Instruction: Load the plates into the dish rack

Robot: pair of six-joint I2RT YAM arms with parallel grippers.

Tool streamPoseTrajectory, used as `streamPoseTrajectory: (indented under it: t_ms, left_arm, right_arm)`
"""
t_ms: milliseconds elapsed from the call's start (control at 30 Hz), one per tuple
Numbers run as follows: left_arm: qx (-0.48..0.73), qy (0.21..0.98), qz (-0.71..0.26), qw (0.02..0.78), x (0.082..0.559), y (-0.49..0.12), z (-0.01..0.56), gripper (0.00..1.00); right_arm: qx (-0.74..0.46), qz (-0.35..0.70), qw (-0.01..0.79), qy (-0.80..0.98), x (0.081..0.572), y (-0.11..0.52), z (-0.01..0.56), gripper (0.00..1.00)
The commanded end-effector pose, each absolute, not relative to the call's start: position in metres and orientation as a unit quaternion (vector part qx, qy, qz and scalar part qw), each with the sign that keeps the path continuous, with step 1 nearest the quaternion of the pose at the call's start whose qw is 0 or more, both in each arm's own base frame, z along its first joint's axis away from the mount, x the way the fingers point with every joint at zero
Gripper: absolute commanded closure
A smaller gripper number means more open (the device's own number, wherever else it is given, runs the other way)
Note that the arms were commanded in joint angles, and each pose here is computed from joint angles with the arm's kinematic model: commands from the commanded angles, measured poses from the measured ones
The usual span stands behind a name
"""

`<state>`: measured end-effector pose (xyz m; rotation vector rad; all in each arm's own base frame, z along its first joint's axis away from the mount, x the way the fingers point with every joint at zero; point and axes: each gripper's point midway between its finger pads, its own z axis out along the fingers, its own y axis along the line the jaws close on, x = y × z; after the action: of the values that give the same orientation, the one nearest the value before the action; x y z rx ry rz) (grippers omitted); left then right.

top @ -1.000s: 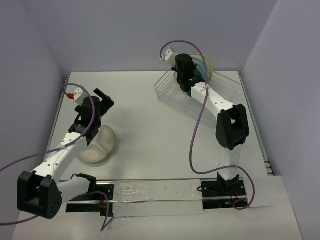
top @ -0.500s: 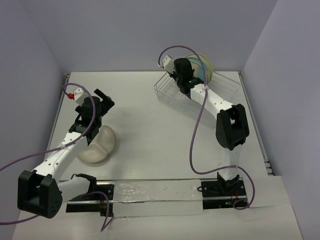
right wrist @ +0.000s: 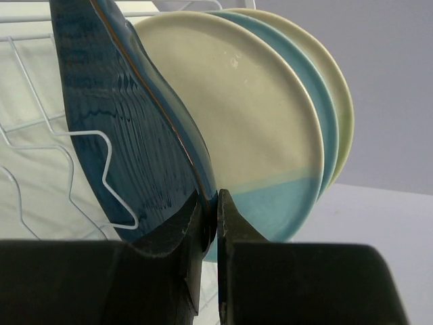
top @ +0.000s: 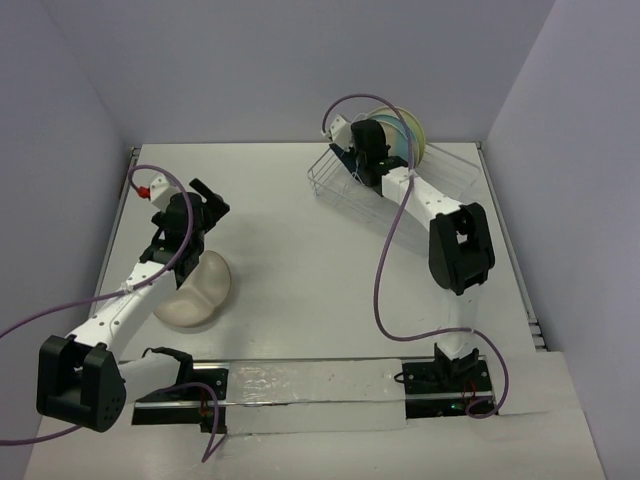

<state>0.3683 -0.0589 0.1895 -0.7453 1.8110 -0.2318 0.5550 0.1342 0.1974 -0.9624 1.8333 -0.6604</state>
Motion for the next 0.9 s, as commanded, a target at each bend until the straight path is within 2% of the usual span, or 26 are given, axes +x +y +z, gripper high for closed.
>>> streamPoseTrajectory:
  t_ms: [0,167,367,433,533,633,867]
  left_arm:
    - [-0.321,0.759,-0.102,0.558,0.372,-0.057,0.198,0.01]
    - [-0.324,0.758,-0.103,0.556,0.369,-0.056,0.199,0.01]
    - [-0.336,0.758,-0.102,0.550,0.361,-0.053,0.200,0.01]
    - [-0.339,0.756,-0.101,0.550,0.359,-0.051,0.200,0.01]
    - [-0.349,0.755,-0.103,0.545,0.353,-0.050,0.201,0.01]
    - [-0.365,0.757,-0.099,0.533,0.348,-0.047,0.198,0.01]
    - [-0.417,0.761,-0.065,0.492,0.323,-0.033,0.185,0.01]
  right_arm:
    - [-0.363,-0.251,0.506,0.741,0.569,0.136,0.217,1.00]
    - [-0.352,-0.248,0.500,0.752,0.571,0.129,0.206,0.96]
    - [-0.330,-0.248,0.499,0.762,0.563,0.123,0.206,0.66]
    - [-0.326,-0.246,0.503,0.762,0.561,0.122,0.211,0.60]
    - [-0.309,-0.247,0.517,0.759,0.560,0.121,0.228,0.42]
    - [-0.276,-0.253,0.545,0.750,0.563,0.117,0.261,0.29]
    - [-0.254,-0.167,0.622,0.721,0.543,0.142,0.330,0.14]
